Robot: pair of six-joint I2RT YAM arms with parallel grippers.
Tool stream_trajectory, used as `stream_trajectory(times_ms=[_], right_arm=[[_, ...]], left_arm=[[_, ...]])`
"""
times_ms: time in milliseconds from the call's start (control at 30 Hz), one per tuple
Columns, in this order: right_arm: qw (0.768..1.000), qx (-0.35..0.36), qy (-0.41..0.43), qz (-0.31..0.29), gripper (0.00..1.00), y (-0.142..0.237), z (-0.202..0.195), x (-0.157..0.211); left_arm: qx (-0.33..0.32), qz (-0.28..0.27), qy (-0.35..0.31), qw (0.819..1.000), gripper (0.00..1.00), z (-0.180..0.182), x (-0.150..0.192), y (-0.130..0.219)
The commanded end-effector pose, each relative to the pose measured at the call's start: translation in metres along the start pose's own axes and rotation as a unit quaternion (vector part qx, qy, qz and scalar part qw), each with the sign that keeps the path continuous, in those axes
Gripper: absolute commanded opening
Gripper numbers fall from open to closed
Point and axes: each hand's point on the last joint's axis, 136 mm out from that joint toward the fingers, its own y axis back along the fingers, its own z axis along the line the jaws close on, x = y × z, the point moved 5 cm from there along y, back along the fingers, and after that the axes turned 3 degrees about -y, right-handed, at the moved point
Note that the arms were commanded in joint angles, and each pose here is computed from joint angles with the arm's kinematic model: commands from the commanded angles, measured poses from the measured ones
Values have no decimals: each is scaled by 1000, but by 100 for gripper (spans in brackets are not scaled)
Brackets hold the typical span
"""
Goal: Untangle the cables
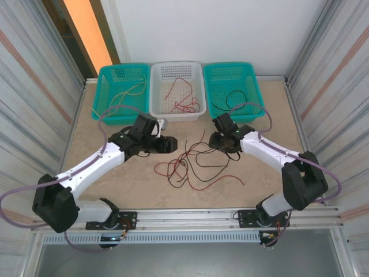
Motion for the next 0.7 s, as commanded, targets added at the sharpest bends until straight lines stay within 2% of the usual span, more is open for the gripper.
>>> stream_trajectory(times_ms=[0,200,300,400,500,667], right_arm=[[999,-15,13,32,54,-13,5,8],[998,-38,10,54,51,-31,17,10],[998,-30,4,60,39,-37,17,11],[998,-26,1,62,15,-36,16,13],[999,-21,14,46,1,-22,20,13],[997,-42,64,-11,0,33,36,8]], left_arm=[[7,5,-19,1000,60,-11,-2,1],[5,17,-21,1000,60,-11,1,-6],[2,19,-22,1000,60,-10,1,-8],[-1,21,-23,1000,60,-9,2,-9],[-3,23,-22,999,60,-7,4,-11],[-6,30,-19,999,60,-5,6,-17]])
